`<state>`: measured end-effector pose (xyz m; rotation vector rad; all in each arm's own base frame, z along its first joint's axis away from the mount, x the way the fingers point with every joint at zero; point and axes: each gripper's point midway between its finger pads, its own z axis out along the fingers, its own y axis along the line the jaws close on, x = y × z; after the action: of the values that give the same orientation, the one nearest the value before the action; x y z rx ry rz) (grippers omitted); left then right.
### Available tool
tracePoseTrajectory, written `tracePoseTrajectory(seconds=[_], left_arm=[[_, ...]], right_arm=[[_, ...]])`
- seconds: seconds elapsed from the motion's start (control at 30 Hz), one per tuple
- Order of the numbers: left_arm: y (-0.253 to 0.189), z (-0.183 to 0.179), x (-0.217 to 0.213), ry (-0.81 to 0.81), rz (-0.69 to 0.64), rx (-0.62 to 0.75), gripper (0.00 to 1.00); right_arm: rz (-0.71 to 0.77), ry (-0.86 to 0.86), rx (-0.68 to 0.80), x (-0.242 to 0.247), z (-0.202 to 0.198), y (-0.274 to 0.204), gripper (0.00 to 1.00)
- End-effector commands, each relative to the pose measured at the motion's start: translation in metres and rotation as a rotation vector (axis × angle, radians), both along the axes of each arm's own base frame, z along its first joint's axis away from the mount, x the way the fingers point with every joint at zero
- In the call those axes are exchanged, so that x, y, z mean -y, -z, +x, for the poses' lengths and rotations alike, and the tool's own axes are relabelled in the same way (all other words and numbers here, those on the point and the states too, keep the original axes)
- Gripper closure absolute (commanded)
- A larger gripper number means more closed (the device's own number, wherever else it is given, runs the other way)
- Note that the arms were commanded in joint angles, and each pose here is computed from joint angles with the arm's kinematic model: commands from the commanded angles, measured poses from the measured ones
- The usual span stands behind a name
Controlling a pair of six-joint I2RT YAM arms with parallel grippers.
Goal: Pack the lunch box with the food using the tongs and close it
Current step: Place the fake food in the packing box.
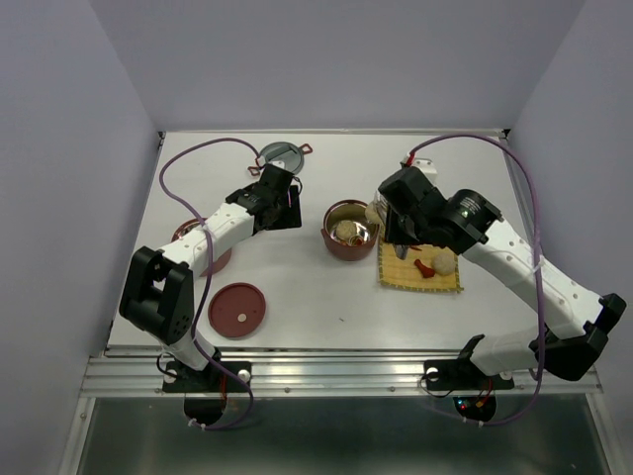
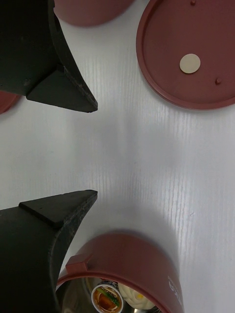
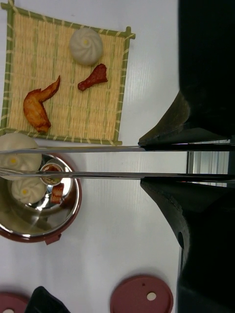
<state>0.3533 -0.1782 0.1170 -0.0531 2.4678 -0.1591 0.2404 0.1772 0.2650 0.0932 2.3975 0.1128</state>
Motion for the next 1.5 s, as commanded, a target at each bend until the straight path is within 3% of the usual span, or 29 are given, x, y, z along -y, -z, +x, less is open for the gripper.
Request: tracePoseTrajectory(seconds=[0.0,0.53,0.77,0.97,1.47], left_arm=[[-0.013,0.003,0.001,0.005,-0.001,0.035,0.24],[-0.018,0.001,-0.002,-0.008,0.001,0.042,0.24],[-0.019,0.0,-0.003,-0.009,0.001,0.044,0.24],[-0.018,0.0,-0.003,-0.005,0.001,0.043,0.24],[-0.016,-0.001,-0.003,-0.004,0.003,0.039,0.24]], right_arm=[[0.125,-0.092,0.093,-0.035,0.016,-0.028,0.99],[0.109,-0.178,0.002,-0.068,0.019,0.032,0.96],[0.092,-0.169,-0.013,-0.068,0.019,0.042,0.76],[0.096,-0.163,-0.008,-0.067,0.02,0.04,0.68],[0.093,-0.156,-0.009,-0.067,0.021,0.042,0.61]])
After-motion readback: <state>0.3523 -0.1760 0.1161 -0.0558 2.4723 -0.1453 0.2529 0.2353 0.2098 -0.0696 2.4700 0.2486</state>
